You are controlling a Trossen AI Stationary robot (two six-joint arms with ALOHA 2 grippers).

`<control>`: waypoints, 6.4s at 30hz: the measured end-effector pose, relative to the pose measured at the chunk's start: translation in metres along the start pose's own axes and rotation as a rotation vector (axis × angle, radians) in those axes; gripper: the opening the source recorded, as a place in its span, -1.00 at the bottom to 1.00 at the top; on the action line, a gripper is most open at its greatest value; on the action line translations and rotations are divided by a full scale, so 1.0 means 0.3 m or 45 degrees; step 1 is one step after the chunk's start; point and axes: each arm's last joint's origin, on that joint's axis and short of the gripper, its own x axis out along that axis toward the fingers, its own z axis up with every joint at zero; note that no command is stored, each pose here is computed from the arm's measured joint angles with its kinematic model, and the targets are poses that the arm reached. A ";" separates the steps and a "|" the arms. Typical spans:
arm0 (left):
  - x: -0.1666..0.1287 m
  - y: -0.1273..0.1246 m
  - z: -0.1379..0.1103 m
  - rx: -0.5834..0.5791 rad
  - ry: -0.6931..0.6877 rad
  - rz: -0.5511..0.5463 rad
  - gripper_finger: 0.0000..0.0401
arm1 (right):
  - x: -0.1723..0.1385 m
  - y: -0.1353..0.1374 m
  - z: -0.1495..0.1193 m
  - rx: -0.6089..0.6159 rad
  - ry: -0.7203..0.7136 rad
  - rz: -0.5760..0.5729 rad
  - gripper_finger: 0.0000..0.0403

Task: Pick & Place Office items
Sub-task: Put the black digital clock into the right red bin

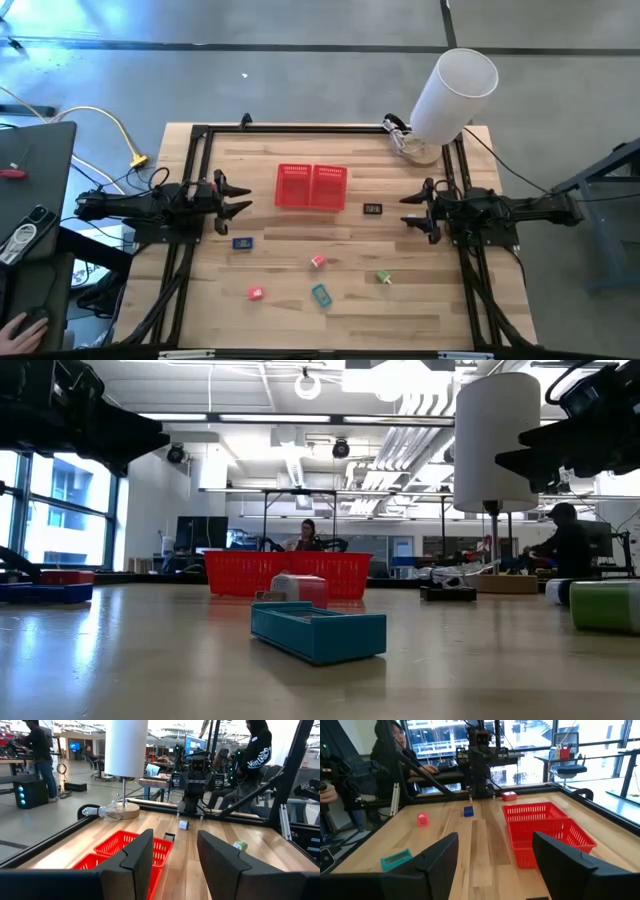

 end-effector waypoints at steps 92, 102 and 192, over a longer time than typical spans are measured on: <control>0.001 0.011 -0.017 0.001 0.063 0.056 -0.30 | 0.308 -0.199 -0.151 0.046 0.826 -0.373 0.20; 0.001 0.011 -0.017 0.002 0.064 0.055 -0.30 | 0.371 -0.130 -0.049 0.434 0.983 -0.257 0.20; 0.048 0.005 -0.092 0.003 0.368 0.079 -0.30 | 0.460 -0.035 -0.175 0.155 1.198 -0.395 -0.22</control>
